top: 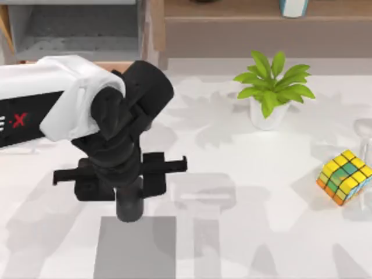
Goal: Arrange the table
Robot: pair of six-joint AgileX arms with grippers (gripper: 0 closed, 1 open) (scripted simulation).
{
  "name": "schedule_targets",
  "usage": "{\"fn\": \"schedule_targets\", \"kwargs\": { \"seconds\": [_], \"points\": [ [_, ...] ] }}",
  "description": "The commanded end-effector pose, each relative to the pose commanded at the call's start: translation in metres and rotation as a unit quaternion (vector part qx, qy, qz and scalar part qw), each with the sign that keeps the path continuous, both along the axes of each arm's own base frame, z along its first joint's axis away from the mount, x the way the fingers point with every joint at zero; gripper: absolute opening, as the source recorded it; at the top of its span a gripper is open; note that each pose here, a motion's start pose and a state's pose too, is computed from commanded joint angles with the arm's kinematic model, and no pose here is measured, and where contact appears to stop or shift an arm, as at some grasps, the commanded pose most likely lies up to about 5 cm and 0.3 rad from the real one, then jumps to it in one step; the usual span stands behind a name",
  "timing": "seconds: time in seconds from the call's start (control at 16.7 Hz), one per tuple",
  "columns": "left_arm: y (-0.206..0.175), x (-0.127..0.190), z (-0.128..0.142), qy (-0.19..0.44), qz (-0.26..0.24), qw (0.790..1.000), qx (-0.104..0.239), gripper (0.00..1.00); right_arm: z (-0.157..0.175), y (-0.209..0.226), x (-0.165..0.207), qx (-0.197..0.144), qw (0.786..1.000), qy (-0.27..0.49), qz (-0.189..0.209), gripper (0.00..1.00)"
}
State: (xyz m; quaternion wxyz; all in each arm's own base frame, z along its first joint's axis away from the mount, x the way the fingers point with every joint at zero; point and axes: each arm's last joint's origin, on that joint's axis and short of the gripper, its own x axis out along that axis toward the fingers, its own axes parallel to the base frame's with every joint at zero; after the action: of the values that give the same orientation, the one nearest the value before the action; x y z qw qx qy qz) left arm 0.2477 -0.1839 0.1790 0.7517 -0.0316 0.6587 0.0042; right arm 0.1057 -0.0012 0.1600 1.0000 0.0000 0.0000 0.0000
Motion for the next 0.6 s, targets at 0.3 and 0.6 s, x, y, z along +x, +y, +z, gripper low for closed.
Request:
{"fn": "schedule_targets", "kwargs": {
  "seconds": [0.3,0.6],
  "points": [
    [-0.011,-0.048,-0.024,0.015,-0.019,1.0,0.018,0.0,0.0,0.0,0.0,0.0,1.0,0.0,0.0,1.0],
    [-0.012,-0.057,-0.028,0.016,-0.022,0.999,0.022,0.0,0.0,0.0,0.0,0.0,1.0,0.0,0.0,1.0]
  ]
}}
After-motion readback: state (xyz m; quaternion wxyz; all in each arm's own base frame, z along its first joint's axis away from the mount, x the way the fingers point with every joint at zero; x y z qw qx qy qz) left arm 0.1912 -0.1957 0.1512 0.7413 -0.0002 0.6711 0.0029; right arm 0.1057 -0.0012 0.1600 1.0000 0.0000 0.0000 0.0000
